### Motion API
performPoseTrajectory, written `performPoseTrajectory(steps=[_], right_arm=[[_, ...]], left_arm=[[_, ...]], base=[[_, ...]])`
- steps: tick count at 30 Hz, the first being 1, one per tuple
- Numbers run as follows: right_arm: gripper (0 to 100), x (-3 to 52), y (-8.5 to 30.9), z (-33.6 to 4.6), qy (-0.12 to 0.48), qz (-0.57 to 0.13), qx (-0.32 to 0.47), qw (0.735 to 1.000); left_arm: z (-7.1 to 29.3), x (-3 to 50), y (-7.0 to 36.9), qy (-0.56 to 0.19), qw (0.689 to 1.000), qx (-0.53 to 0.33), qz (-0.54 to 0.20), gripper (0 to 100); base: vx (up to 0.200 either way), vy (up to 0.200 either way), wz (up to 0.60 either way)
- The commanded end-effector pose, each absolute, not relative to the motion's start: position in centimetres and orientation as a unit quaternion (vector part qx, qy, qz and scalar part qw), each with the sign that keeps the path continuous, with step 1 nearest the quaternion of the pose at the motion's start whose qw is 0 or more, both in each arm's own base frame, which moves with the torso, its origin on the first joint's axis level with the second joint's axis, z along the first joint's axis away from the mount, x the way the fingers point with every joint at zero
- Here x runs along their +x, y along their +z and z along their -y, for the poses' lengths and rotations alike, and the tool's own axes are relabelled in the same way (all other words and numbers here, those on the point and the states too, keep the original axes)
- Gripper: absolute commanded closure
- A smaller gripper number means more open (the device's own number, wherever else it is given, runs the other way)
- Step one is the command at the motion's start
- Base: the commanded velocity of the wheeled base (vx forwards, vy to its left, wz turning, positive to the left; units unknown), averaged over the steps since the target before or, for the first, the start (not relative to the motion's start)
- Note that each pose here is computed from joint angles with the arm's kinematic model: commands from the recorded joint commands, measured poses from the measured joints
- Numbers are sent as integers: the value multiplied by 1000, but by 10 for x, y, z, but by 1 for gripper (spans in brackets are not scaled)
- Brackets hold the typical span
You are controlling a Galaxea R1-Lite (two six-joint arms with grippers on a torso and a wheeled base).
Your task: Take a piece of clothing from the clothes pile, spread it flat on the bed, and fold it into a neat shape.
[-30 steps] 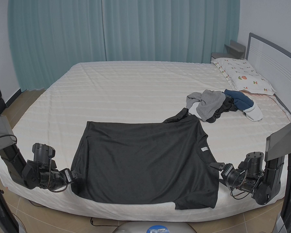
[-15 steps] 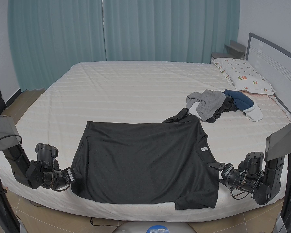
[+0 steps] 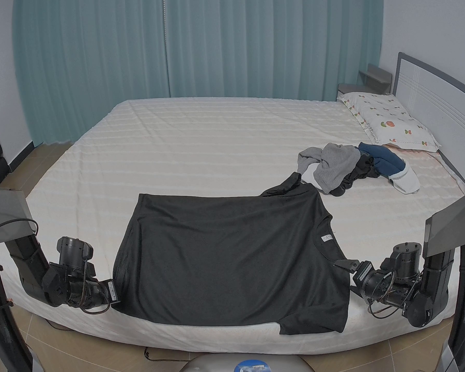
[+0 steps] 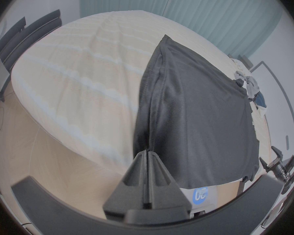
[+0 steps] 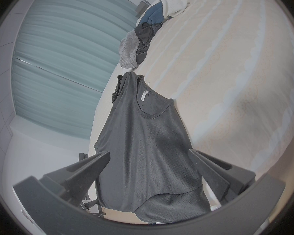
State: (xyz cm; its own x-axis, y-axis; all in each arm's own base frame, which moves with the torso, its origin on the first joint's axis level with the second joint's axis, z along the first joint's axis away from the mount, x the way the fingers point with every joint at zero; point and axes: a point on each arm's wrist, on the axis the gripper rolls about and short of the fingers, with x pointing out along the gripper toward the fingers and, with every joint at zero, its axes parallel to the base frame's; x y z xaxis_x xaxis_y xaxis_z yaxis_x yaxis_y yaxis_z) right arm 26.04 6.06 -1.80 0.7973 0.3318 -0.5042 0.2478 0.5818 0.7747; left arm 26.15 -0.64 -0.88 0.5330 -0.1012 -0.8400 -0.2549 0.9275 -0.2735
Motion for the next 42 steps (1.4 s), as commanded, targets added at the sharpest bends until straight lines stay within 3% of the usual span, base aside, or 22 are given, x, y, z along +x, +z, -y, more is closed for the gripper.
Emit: performPoseTrajectory(steps=[1,16,32,33,42], right_arm=[[0,261,-18,-61,28,-315,457,831],[0,260,-18,-61,27,-317,456,831],[0,259,-20,-61,25,-321,453,831],[0,259,-20,-61,24,-321,453,831],[0,259,-22,-61,23,-323,453,831]], left_arm=[[-1,256,-4,62,859,-180,-475,100],[-14,246,-8,106,857,-110,-492,100],[-15,241,-12,106,844,-98,-517,100],[-14,241,-11,105,845,-99,-515,0],[-15,252,-5,102,856,-111,-495,0]], base=[[0,0,0],[0,0,0],[0,0,0],[0,0,0],[0,0,0]])
